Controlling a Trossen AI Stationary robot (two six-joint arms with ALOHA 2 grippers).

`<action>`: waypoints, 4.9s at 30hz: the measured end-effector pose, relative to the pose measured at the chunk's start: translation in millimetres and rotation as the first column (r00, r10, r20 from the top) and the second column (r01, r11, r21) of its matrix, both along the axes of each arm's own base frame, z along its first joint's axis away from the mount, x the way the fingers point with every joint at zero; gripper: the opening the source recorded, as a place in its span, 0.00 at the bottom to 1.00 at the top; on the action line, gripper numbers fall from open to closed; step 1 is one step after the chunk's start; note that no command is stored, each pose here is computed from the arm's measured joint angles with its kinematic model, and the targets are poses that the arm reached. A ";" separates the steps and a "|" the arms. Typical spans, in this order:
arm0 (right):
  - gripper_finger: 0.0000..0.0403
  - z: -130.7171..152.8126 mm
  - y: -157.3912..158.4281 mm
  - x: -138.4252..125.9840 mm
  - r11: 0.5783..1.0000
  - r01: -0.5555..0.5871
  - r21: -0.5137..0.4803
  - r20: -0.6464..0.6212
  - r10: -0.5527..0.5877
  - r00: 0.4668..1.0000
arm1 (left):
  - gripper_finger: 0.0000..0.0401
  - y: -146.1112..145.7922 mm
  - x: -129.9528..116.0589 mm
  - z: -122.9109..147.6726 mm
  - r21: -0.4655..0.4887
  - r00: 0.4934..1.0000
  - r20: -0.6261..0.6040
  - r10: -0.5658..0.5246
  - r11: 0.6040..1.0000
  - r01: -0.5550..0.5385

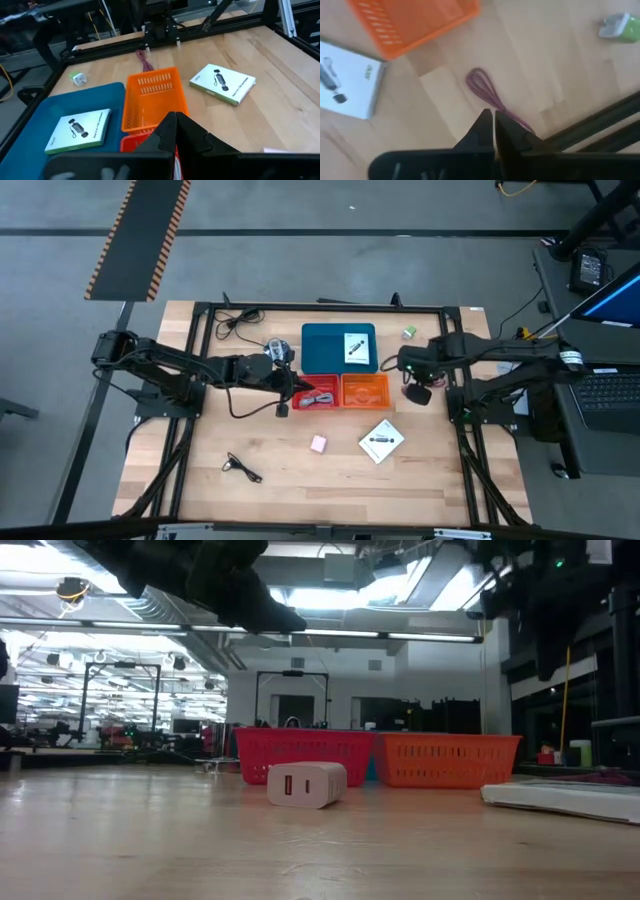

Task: Pick and place items into bin
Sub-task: Put the red charger cable into the red bin

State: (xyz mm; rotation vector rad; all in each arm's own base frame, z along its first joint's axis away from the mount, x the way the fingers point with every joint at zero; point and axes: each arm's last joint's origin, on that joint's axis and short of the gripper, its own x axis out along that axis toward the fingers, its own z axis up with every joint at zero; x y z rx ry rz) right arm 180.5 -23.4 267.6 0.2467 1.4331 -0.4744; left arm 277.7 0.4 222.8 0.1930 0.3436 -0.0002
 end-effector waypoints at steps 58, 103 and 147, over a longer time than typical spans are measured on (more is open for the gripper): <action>0.47 -143.7 -23.3 31.4 0.962 -0.192 0.192 -0.389 0.254 0.886 | 0.00 -0.8 -0.4 -1.8 -0.020 1.000 -0.017 0.003 1.000 -0.003; 0.00 -45.8 -15.7 13.5 0.997 -0.081 0.007 -0.010 0.081 0.997 | 0.00 -0.8 -0.4 -1.8 -0.018 1.000 -0.017 0.002 1.000 -0.002; 0.00 -26.9 46.2 21.5 0.891 -0.167 -0.423 0.866 0.451 0.213 | 0.00 -20.5 -23.6 12.3 -0.039 0.995 -0.078 -0.063 0.997 0.060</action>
